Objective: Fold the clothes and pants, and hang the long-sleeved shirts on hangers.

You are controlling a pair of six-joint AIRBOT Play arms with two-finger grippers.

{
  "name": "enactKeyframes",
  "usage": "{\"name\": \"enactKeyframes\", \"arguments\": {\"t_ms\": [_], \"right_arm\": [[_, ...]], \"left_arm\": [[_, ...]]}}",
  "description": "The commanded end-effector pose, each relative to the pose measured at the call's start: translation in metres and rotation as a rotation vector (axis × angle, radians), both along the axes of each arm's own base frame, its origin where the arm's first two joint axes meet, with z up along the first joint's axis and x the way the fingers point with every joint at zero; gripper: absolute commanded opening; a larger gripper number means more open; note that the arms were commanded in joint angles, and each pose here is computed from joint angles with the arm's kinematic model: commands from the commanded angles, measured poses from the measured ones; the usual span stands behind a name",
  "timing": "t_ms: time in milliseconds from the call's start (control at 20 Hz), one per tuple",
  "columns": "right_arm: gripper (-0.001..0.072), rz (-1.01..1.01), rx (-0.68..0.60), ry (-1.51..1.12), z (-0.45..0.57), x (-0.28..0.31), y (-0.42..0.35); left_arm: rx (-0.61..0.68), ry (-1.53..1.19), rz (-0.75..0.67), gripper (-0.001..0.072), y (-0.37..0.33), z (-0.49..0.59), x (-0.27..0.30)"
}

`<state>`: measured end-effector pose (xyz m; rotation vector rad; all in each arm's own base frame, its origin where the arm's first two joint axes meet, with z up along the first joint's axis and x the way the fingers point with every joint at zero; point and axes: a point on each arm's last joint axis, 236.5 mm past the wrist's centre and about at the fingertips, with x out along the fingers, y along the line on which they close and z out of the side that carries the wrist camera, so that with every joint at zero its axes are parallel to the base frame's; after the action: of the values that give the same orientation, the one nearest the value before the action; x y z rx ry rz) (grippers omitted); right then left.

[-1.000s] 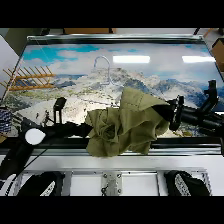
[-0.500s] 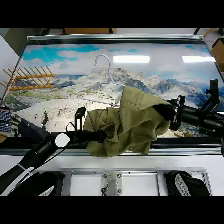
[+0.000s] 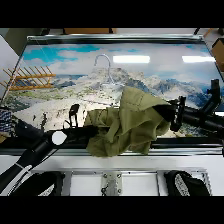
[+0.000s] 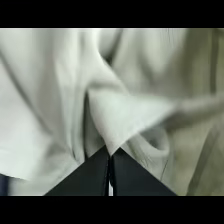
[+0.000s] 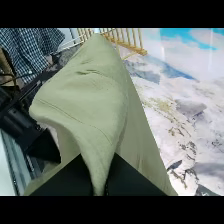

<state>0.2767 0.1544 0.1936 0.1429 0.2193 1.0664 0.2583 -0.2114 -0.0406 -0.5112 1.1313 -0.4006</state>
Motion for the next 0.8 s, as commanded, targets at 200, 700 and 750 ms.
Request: {"name": "enactKeyframes", "arguments": {"t_ms": [200,700,750], "right_arm": [[0.0008,0.041,-0.059,0.080,-0.001,-0.037,0.010],[0.0008,0.098,-0.084,0.140,-0.006,-0.062,0.017],[0.0008,0.098,-0.089,0.142,-0.007,-0.062,0.017]], "left_arm": [[0.034,0.003,0.133,0.0010,0.079,0.008,0.023],[0.060,-0.011,0.108,0.0010,0.091,0.016,0.038],[0.063,-0.004,0.085,0.0010,0.088,0.019,0.042]]}}
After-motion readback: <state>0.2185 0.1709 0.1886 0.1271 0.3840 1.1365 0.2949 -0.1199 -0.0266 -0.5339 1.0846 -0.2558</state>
